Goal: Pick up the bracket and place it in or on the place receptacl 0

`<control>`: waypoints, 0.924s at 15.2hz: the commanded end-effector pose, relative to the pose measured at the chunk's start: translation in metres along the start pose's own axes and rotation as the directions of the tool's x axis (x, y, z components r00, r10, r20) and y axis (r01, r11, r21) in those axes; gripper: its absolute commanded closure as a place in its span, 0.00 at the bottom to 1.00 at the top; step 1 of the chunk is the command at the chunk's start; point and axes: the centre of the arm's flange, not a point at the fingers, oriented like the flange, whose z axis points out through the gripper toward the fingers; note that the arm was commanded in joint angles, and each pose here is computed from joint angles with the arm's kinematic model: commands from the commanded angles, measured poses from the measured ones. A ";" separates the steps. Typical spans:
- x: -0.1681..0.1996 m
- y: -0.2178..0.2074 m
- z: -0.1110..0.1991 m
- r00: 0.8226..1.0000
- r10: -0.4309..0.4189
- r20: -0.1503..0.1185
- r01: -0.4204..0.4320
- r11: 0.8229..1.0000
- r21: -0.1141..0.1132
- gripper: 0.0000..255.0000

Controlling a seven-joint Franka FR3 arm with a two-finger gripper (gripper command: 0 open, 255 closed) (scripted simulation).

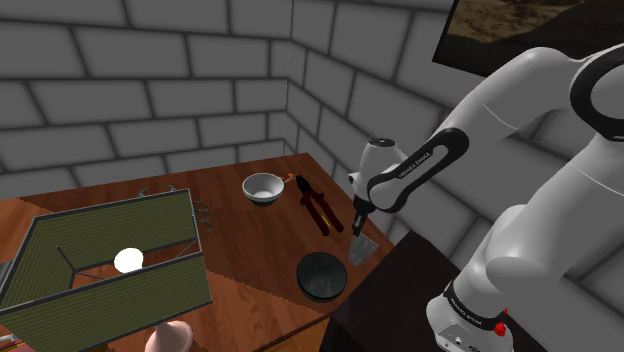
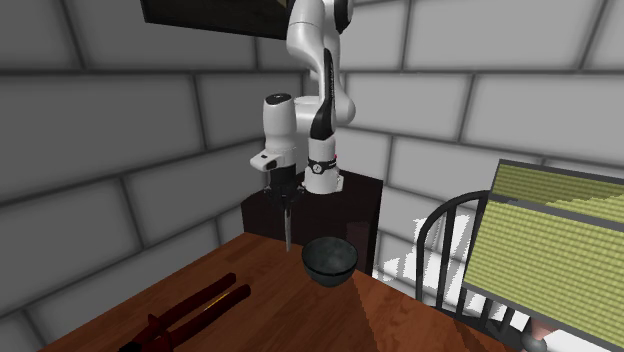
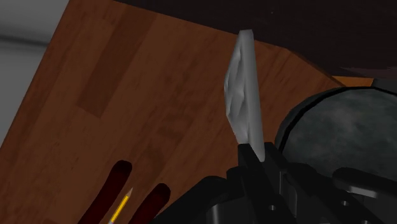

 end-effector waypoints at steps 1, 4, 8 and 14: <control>0.000 0.000 -0.011 1.000 0.000 0.001 0.000 1.000 0.000 1.00; 0.000 0.000 -0.026 1.000 0.000 0.001 0.000 1.000 0.000 1.00; -0.001 0.000 -0.048 1.000 0.000 0.001 0.000 1.000 0.000 1.00; -0.002 0.000 -0.079 1.000 0.000 0.001 0.000 1.000 0.000 1.00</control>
